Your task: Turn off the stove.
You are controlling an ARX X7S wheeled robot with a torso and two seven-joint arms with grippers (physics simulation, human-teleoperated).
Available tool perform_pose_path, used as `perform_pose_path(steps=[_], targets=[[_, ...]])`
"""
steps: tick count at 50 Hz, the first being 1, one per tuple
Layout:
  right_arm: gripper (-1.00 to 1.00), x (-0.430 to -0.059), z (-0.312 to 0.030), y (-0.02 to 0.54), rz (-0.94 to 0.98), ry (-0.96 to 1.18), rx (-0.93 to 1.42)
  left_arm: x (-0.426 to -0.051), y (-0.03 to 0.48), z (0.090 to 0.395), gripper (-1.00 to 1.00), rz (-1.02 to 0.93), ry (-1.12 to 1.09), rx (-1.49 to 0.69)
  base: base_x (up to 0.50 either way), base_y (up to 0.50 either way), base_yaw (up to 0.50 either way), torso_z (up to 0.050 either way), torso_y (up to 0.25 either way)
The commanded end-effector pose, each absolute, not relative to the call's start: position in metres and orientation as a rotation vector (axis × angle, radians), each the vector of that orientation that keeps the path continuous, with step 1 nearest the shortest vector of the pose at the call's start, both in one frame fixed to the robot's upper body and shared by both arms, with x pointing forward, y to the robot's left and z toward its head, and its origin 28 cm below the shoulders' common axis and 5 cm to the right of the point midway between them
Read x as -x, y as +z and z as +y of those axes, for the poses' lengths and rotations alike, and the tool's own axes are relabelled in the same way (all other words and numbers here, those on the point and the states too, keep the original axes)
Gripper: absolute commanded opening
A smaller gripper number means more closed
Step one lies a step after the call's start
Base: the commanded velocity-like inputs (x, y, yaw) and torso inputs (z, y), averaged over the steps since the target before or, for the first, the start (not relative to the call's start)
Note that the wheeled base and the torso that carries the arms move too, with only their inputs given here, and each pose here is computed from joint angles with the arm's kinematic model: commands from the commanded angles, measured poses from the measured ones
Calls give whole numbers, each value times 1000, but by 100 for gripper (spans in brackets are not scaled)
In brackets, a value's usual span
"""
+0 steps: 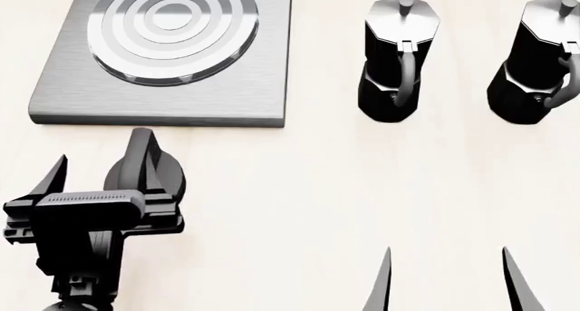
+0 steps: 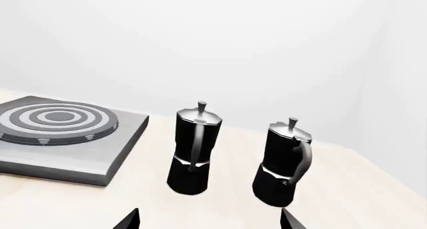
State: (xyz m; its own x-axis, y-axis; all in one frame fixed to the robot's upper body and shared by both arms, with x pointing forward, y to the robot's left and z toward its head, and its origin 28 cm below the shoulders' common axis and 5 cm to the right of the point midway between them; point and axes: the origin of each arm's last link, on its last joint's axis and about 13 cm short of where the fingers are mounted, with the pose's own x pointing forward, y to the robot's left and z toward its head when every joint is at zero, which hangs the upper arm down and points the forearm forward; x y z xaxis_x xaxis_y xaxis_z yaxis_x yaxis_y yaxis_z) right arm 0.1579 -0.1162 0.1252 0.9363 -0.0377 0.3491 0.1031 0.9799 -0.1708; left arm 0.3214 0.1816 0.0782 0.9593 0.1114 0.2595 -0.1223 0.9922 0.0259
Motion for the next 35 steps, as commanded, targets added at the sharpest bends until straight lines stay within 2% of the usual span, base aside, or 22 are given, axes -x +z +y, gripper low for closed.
perform_pose_path(steps=[1,35], targets=[[100,-159,-118,126,-360,-85,198,-315,84,191,100,-274,150,-24,0,0,0,0,0],[100,-160,-117,125,-357,-81,199,-303,109,221,100,-312,224,37,0,0,0,0,1]])
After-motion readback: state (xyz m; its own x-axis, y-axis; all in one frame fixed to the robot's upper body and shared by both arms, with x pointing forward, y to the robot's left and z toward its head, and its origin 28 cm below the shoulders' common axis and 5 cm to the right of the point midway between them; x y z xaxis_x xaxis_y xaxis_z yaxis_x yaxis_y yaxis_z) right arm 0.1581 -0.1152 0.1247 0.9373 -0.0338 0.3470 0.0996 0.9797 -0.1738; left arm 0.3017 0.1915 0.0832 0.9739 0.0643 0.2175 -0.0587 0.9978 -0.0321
